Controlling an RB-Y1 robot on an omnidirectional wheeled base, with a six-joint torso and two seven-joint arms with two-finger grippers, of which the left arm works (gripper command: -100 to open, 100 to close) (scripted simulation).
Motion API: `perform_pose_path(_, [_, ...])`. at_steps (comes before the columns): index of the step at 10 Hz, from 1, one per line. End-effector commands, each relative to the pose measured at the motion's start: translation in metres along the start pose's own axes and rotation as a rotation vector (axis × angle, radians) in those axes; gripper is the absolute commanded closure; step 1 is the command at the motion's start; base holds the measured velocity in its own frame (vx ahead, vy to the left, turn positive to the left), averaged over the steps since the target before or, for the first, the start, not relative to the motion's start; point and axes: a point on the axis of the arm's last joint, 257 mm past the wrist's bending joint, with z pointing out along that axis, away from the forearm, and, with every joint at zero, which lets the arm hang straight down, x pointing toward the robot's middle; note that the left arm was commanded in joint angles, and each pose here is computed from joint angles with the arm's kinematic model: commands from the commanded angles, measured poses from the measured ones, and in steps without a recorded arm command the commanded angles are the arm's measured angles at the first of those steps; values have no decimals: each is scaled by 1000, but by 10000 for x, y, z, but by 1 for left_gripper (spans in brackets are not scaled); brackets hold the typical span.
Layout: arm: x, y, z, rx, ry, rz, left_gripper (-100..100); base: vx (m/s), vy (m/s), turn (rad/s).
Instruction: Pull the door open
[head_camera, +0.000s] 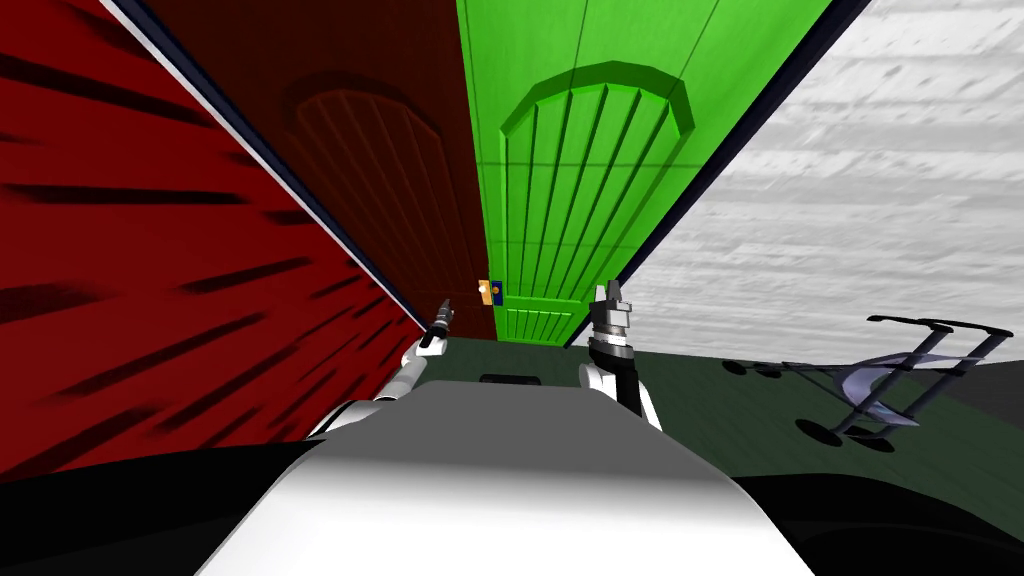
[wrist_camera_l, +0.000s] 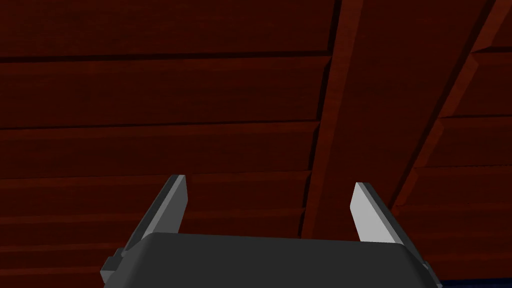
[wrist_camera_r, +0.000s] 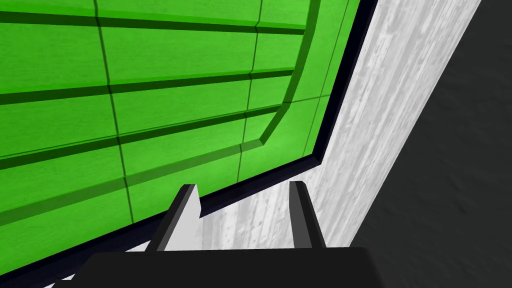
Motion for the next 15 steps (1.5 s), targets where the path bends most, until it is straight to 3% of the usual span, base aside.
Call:
perform_pose_path(1, [41, -41, 35, 11, 7, -8, -100, 167, -46, -115])
perform_pose_path(3, [184, -120, 89, 29, 28, -20, -100, 192, -60, -146])
perform_pose_path(6, [550, -277, 183, 64, 79, -44, -100, 193, -84, -189])
perform_pose_path(7, [450, -231, 157, 56, 67, -39, -100, 91, -55, -30])
perform_pose_path(8, [450, -231, 157, 56, 67, -39, 100, -12, 8, 32])
perform_pose_path(13, [450, -231, 157, 56, 67, -39, 100, -18, 9, -5])
perform_pose_path(14, [228, -135, 97, 34, 40, -24, 100, -126, 81, 174])
perform_pose_path(15, [175, -118, 83, 30, 34, -21, 100, -205, 126, 143])
